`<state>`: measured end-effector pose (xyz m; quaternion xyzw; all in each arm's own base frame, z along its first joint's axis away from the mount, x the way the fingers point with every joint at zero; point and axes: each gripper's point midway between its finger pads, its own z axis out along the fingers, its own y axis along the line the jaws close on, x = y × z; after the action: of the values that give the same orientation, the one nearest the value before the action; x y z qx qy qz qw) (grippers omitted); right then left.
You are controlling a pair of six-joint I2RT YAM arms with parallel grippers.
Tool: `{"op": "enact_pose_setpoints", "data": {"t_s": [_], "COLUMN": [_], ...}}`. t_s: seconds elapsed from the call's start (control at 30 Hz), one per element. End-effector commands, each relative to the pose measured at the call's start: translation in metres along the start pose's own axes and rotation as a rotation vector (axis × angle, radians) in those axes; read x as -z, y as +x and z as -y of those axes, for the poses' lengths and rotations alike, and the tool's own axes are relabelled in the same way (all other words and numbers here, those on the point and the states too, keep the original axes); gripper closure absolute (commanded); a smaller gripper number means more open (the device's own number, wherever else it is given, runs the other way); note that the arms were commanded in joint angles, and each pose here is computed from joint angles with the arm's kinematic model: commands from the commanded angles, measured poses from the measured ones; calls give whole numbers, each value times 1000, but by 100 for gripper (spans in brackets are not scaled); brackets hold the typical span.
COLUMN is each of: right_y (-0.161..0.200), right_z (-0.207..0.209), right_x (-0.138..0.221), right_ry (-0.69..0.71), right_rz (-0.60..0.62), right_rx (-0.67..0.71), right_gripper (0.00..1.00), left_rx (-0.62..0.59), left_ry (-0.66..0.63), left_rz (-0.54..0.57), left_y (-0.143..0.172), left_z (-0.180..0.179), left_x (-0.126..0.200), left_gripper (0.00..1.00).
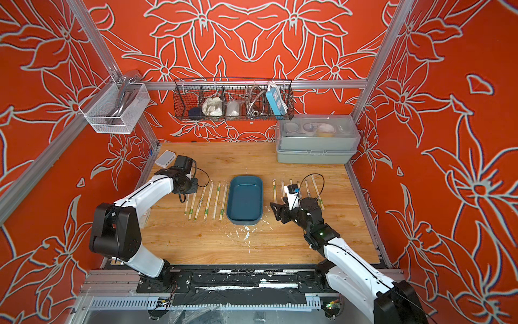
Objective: Take the paired disposable chopsticks out of the storage box
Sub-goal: Place the paired disposable chopsticks at the center of the board.
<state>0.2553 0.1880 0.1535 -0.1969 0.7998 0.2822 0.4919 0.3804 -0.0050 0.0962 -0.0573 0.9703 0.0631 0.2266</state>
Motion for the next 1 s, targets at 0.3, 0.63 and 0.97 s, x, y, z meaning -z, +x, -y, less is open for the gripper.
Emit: {"op": "enact_pose_setpoints", "data": {"t_s": [0.3,0.63,0.97], "right_y": [-8,-8,-10], "right_z": [-20,-17,-14], "right_x": [-2,-2,1], "right_ry": [-45,-21,-4], "right_rz": [40,37,53], "right_rx": [117,118,120], "right_gripper": [24,25,24], "left_rx": [-6,-11,-4], "left_ry": [-51,-32,-60], "left_rz": [-90,-135,-159], "left_y": [12,22,27], "left_z": [-33,-27,-31], "left_x": [-55,-69,-74], "left_gripper": [100,99,88]}}
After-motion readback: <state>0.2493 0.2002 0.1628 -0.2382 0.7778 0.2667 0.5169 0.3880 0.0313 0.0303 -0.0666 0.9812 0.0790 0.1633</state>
